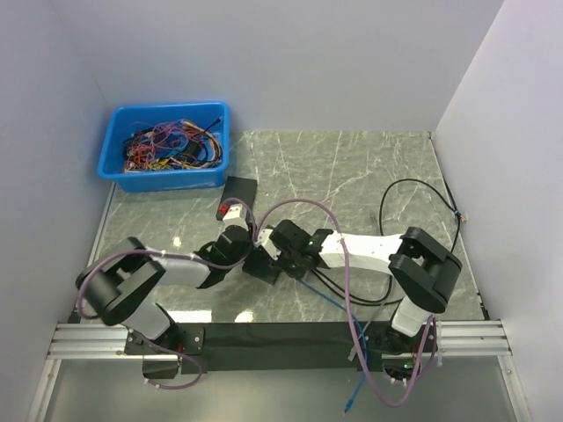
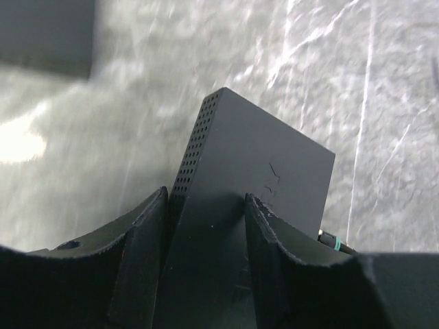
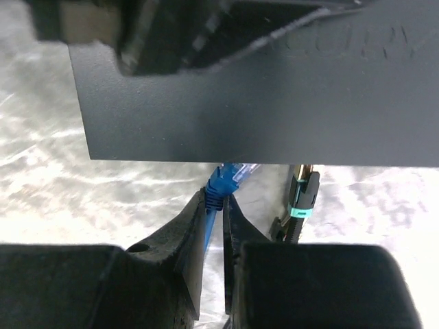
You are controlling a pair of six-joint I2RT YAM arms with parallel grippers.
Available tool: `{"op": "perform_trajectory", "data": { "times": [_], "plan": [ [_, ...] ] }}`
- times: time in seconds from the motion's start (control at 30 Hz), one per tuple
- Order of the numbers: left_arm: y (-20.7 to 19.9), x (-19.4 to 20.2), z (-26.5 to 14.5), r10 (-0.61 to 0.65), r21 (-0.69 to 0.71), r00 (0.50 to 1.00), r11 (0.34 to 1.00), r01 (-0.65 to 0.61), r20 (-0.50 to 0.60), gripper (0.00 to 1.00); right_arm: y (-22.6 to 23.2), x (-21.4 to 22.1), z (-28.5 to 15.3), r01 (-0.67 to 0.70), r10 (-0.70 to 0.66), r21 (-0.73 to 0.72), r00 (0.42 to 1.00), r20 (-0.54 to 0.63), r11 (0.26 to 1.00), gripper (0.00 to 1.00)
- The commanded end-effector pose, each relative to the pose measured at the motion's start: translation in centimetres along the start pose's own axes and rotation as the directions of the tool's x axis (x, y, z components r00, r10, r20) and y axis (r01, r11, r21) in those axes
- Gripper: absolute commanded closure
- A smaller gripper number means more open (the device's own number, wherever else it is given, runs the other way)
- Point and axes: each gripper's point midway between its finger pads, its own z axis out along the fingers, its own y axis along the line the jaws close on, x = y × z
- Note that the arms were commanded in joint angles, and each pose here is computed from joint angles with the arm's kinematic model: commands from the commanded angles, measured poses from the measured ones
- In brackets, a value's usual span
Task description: Insert the plug into the switch port
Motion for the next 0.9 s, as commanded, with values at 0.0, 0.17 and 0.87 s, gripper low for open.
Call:
{"op": "perform_trajectory", "data": {
  "times": [0.0,0.17,0.87],
  "plan": [
    [3.5,13.5,-7.7,-0.019,-0.125,0.840,0.990,-0.058,-0.542,0.56,0.8,-18.9,-7.6,0.069,-0.056,0.009,0.719,0.692,0.998,1.00],
    [5.5,12.2,-8.4,-0.109,-0.286,0.876,0.958,-0.034,-0.470,0.18,3.1,-18.3,-6.0,0.104,-0.081,0.003,0.757,0.649,0.995,1.00],
    [6.5,3.1,-8.8,-0.129,-0.377,0.958,0.926,0.024,-0.257,0.06,3.5,-14.1,-2.9,-0.081,0.058,0.018,0.838,0.542,0.997,1.00]
  ]
}}
